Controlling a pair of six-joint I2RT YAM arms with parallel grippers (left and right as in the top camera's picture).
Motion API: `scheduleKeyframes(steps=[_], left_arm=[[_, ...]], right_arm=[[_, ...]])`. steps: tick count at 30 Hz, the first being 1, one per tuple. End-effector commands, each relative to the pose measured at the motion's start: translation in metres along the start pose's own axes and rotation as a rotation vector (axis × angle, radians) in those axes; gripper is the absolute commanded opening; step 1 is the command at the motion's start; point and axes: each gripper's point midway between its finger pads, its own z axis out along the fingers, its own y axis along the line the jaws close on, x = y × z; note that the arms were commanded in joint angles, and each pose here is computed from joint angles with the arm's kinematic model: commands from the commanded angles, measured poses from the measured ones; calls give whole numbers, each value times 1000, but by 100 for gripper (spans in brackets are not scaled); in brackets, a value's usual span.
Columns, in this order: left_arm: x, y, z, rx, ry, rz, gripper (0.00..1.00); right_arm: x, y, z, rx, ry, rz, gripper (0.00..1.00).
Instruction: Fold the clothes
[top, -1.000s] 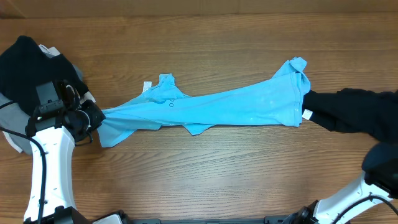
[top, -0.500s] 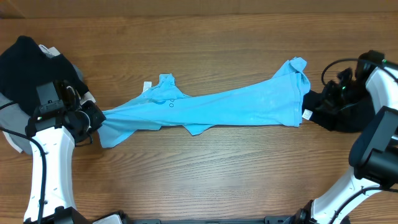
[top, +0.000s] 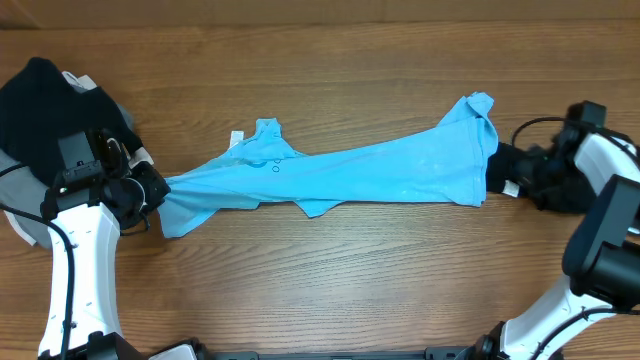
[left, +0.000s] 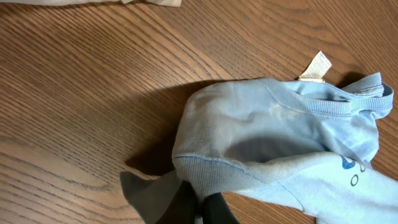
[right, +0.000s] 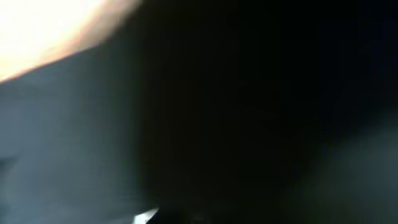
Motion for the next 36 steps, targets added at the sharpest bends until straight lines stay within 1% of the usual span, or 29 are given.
scheduleKeyframes(steps=[1,4,5,7,9,11,13,14,15,17,18,19,21,22,24,26,29,33,35,36], left_arm=[[-5,-8,-10,24,-29,34,4],[-5,-8,-10,24,-29,34,4],[-5,-8,-10,24,-29,34,4],[-5,-8,-10,25,-29,33,4],[-6,-8,-10,24,-30,33,4],[-5,-8,-10,25,-29,33,4],[-5,-8,-10,24,-29,33,4],[-5,-8,-10,24,-29,33,4],[-5,-8,-10,24,-29,33,4],[-5,-8,-10,25,-29,33,4],[-5,-9,-10,28,-27,33,4],[-5,-9,-10,30,-27,33,4],[-5,-9,-10,31,-26,33,4],[-5,-9,-10,31,-26,33,4],[-5,-9,-10,31,-26,33,4],[-5,-9,-10,31,-27,33,4],[-5,-9,-10,31,-26,33,4],[-5,-9,-10,31,-26,33,4],[-5,-9,-10,31,-26,34,4],[-5,-9,-10,31,-26,34,4]], right_arm=[[-10,-99,-1,286,-29,311,13],[-12,-142,-18,303,5,512,13],[-15,-149,-24,283,13,543,13],[-22,-154,-36,227,28,593,13],[-31,-142,-50,113,45,610,14],[-39,-123,-66,19,29,557,14],[-44,-106,-82,-36,0,511,15],[-45,-84,-95,-112,-20,428,15],[-43,-55,-111,-195,-41,322,18],[-34,-25,-123,-254,-41,173,22],[-16,0,-123,-267,4,50,27],[-6,9,-121,-262,31,4,29],[34,34,-108,-220,133,-126,32],[45,40,-103,-198,157,-157,34],[77,47,-86,-127,220,-226,45],[95,44,-69,-91,259,-246,45],[109,33,-44,-76,284,-232,45],[106,12,-10,-65,236,-136,44],[97,-12,1,6,192,-46,43],[91,-27,1,59,172,18,40]])
